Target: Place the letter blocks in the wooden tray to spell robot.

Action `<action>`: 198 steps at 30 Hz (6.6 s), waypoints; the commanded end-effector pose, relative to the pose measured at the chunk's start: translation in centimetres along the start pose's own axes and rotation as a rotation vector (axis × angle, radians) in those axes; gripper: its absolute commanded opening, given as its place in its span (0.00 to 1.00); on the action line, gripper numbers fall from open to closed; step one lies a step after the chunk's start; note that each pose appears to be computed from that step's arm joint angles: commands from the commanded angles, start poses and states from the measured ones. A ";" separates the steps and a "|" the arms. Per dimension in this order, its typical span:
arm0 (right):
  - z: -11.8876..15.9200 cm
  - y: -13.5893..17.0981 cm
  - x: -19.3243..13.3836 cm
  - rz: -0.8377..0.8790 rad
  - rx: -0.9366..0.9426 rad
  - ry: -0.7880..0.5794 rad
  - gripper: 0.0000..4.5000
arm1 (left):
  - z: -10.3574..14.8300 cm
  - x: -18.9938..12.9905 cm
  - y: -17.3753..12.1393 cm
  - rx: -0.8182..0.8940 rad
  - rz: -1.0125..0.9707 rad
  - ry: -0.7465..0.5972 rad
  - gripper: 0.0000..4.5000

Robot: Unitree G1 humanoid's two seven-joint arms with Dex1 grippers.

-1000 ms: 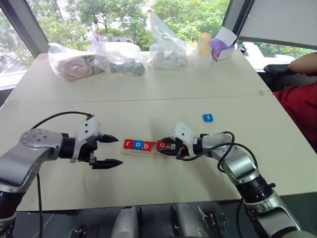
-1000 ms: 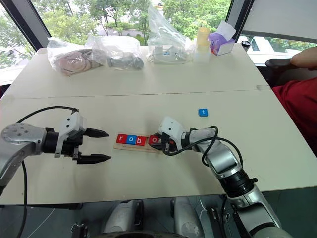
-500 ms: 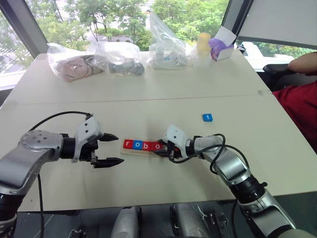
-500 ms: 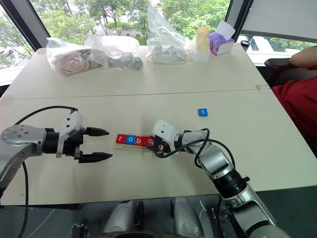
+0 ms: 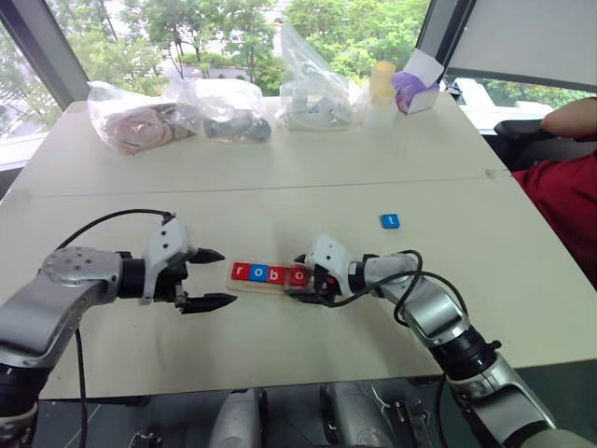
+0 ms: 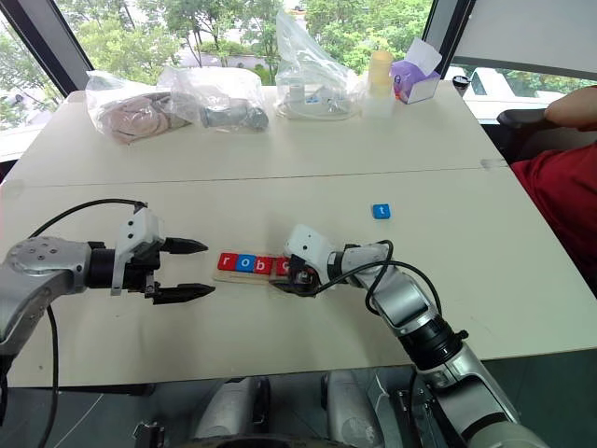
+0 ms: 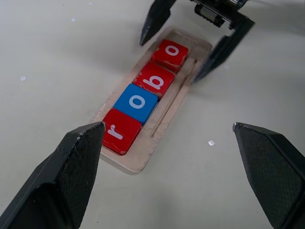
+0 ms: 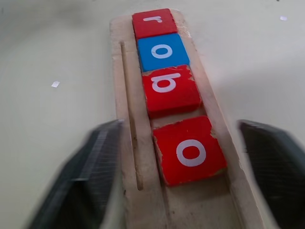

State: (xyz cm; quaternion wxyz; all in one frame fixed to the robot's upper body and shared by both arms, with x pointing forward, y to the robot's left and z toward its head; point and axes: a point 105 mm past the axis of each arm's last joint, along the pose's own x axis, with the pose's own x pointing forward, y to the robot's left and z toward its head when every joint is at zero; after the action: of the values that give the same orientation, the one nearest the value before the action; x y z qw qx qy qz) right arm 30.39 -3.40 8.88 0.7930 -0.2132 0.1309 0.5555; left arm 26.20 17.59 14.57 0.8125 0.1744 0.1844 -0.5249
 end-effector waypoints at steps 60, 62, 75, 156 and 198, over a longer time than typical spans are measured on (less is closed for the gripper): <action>-2.9 -13.9 -13.7 -0.953 0.307 0.015 0.99 | 7.1 3.9 2.1 0.140 0.099 -0.290 1.00; -4.1 -13.9 -13.7 -0.994 0.351 0.050 0.99 | 7.2 5.0 1.9 0.168 0.079 -0.275 1.00; -6.9 -12.2 -10.5 -1.002 0.527 0.086 0.99 | 9.0 9.1 0.8 0.209 -0.001 -0.317 1.00; -3.4 -4.0 -9.7 -0.061 0.024 -0.057 0.26 | 2.7 2.3 -1.3 0.103 -0.117 -0.028 1.00; -0.3 -1.4 -3.6 0.073 -0.040 0.024 0.26 | 0.8 0.6 -2.0 0.072 -0.044 0.032 1.00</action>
State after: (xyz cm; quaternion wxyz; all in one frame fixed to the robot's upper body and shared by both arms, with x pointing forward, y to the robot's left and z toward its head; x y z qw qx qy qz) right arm 30.31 -7.51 9.68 0.7669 -0.2252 0.1585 0.5797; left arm 24.57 16.16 14.26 0.7894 0.2006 0.1955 -0.5462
